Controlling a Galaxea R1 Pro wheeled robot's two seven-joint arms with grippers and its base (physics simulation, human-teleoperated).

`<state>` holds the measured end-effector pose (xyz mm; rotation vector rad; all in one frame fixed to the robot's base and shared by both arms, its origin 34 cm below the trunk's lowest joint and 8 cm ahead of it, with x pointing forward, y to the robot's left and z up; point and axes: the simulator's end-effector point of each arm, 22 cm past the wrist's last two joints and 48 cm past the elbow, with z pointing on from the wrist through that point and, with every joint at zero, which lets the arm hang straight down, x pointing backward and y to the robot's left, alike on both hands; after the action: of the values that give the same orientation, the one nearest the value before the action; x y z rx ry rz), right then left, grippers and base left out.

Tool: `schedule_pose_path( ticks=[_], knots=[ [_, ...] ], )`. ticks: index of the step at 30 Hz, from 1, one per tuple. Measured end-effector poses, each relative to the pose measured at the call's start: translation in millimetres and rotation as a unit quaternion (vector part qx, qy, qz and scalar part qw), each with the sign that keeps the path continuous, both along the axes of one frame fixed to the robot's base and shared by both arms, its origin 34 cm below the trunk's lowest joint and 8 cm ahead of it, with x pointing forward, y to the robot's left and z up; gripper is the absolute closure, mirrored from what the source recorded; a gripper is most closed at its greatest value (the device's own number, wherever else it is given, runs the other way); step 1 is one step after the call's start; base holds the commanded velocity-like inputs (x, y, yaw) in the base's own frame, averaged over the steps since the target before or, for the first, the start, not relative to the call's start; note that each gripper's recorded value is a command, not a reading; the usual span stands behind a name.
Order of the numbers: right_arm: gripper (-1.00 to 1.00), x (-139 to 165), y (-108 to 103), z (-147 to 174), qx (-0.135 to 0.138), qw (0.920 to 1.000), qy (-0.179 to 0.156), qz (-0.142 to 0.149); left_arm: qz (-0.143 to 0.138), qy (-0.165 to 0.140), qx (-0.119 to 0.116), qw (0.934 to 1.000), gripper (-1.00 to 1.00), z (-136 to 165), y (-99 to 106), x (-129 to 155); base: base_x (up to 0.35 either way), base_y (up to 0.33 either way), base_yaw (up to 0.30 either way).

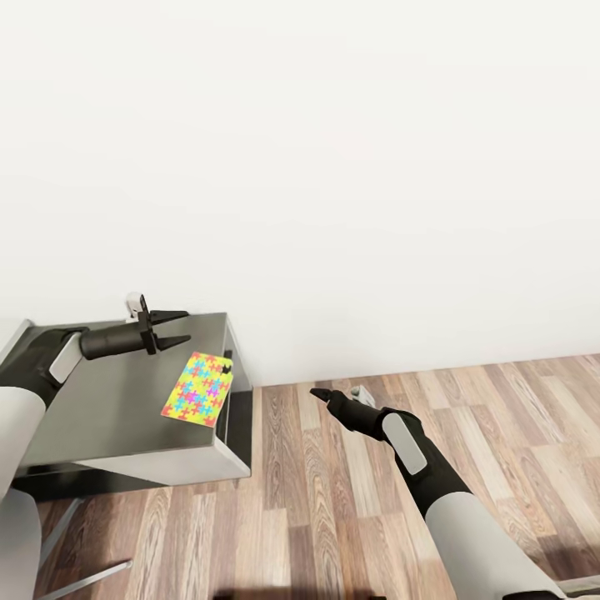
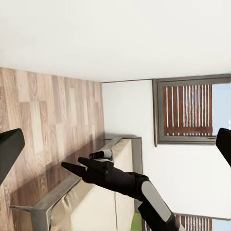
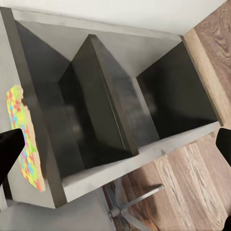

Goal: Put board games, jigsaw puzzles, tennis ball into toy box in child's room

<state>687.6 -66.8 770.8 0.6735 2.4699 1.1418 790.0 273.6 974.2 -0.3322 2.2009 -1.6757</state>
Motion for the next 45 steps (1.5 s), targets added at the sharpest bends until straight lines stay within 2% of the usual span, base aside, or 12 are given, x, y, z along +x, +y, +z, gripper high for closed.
schedule_pose_path(
  ticks=[21, 35, 45],
  knots=[
    [-1.00, 3.6, -1.9, -0.9, -0.005, 0.9999, -0.007, -0.009, 0.000, 0.001, 0.000, 1.0000, -1.00, -0.9, 0.5, -0.4, 0.057, 0.000, 0.005],
    [-1.00, 3.0, 6.2, 2.0, 0.000, 1.0000, -0.007, -0.007, 0.001, 0.000, 0.000, 1.0000, -1.00, 0.3, 0.7, -0.6, 0.000, 0.000, 0.222],
    [-1.00, 5.3, 4.6, 2.1, -0.002, 0.9999, -0.012, -0.011, 0.000, 0.000, 0.000, 1.0000, -1.00, 0.5, 0.0, -0.5, 0.000, 0.000, 0.038]
  ],
)
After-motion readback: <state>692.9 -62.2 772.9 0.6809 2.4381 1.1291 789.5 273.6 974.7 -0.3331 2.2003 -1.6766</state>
